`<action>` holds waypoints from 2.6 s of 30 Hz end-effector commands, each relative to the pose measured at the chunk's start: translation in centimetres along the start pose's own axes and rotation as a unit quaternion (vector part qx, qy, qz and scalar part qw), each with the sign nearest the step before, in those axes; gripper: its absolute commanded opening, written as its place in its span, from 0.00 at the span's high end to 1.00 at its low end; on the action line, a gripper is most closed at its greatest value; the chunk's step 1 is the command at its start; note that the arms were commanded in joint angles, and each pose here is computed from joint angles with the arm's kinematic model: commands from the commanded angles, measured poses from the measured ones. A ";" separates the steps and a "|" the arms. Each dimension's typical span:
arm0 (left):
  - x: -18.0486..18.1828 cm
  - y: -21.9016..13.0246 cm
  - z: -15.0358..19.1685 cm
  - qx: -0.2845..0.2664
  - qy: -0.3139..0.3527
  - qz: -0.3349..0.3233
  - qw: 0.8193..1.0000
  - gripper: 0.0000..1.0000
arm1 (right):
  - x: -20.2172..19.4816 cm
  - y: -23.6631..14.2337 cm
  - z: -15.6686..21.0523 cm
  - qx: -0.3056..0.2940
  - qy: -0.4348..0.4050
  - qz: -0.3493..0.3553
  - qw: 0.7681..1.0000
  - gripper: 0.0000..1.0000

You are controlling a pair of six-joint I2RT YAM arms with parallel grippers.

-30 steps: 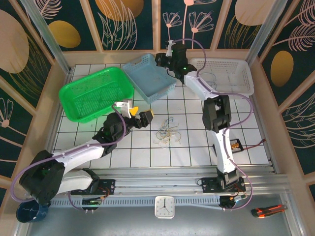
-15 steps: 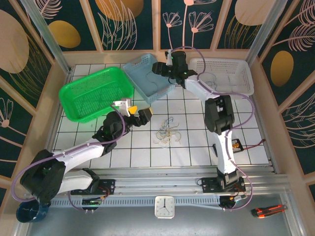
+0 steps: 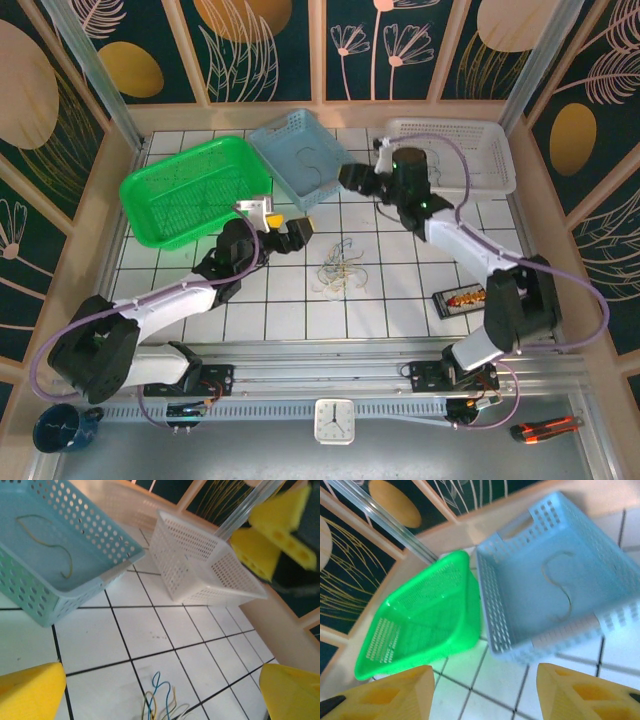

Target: Untangle the cables

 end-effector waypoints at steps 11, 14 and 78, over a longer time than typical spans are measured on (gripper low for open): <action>0.2 1.8 1.2 0.056 -0.008 0.005 0.998 0.01 | -1.4 -10.0 15.9 0.093 0.056 0.093 0.990 0.46; 0.1 2.4 1.5 0.066 -0.018 0.016 0.998 0.01 | -2.1 -11.0 18.0 0.107 0.063 0.113 0.986 0.48; -0.9 2.8 2.1 0.088 0.010 0.062 0.994 0.03 | 3.4 -7.3 9.1 0.076 -0.032 0.039 0.996 1.00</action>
Point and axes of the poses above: each hand's point on the last joint's axis, 136 mm out from that joint toward the fingers, its own y axis out along the fingers, its own x axis along the line the jaws close on, z = x × y, the point moved 5 cm from there along -y, back along the fingers, and after that the axes turned 12 degrees about -y, right-handed, at the moved point
